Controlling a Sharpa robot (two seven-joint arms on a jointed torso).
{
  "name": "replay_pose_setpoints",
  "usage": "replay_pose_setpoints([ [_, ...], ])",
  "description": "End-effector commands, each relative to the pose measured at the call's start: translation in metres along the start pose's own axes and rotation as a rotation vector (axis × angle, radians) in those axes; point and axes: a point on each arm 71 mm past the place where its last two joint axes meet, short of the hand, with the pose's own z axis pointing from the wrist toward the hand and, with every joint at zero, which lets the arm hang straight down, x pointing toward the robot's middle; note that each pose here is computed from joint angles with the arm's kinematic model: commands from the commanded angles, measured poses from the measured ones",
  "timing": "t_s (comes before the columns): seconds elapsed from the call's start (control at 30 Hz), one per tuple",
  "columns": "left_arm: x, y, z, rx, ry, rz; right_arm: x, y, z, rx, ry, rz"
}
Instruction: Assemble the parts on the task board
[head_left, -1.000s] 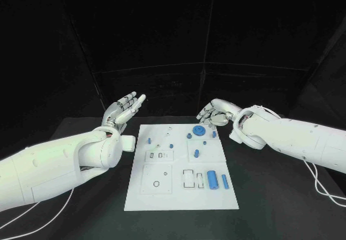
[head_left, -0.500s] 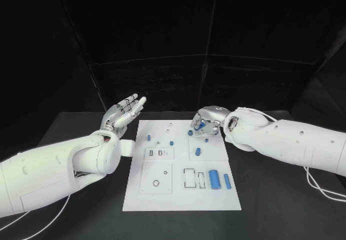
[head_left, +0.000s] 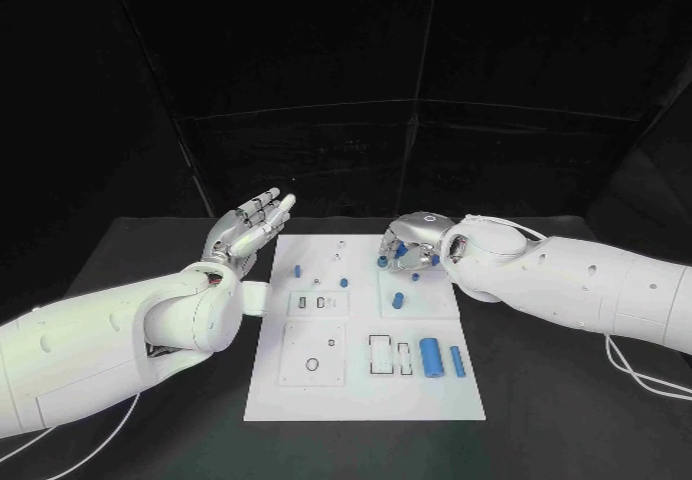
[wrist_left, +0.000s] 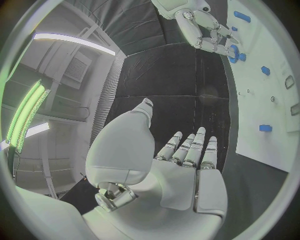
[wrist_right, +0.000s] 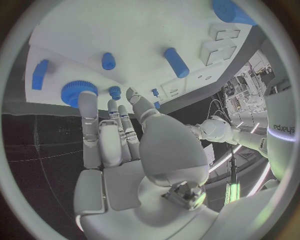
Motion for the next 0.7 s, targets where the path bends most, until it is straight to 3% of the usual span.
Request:
replay_pose_setpoints([
  [0.03, 0.0024, -0.0036, -0.0003, 0.029, 0.018, 0.000, -0.0043, 0.0002, 0.0012, 0.011, -0.028, -0.034],
  [0.7, 0.0046, -0.0030, 0.0002, 0.025, 0.026, -0.004, -0.0059, -0.0003, 0.0101, 0.025, -0.031, -0.043],
])
